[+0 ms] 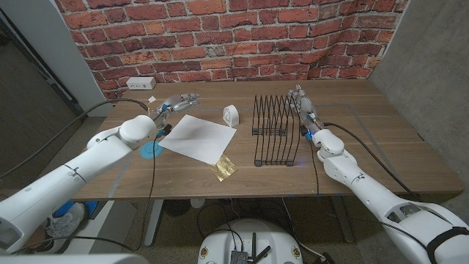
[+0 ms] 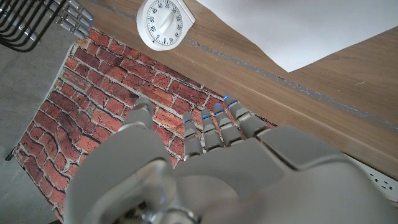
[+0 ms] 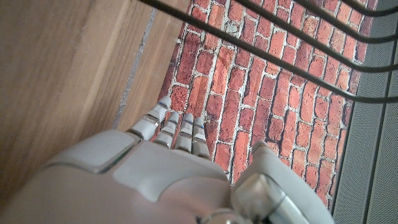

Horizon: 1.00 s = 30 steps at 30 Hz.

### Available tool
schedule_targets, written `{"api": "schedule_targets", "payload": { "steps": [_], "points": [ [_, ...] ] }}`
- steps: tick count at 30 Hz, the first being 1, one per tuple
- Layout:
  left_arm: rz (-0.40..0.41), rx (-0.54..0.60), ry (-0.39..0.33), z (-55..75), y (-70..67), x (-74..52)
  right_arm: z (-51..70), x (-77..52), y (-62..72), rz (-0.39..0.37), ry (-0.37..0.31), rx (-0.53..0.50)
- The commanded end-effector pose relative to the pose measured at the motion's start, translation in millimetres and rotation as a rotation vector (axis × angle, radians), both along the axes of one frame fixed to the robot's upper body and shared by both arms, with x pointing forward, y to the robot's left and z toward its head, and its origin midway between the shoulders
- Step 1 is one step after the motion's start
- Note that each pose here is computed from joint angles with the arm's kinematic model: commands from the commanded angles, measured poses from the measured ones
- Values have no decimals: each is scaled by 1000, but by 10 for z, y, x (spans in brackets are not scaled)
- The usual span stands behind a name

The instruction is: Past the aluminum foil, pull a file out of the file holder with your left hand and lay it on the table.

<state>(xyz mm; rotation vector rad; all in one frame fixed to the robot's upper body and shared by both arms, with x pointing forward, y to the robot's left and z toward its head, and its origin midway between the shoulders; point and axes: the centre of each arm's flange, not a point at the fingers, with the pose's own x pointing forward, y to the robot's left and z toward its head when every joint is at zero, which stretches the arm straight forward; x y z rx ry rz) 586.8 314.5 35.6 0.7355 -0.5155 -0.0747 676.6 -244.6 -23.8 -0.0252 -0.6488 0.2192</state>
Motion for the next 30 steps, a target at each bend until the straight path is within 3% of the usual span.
{"api": "schedule_targets", "payload": {
  "steps": [1,10,18,30],
  "points": [
    [-32,-117,-69,-134,-55,184,-12,-39,12,2,-31,14],
    [-55,-205,-107,-233,-23,264,-80,-56,30,-6,-35,34],
    [-62,-340,-128,-434,-1,393,-120,-104,12,-21,-28,34],
    [-84,-398,-113,-572,20,572,-112,-133,7,-43,-13,30]
  ]
}}
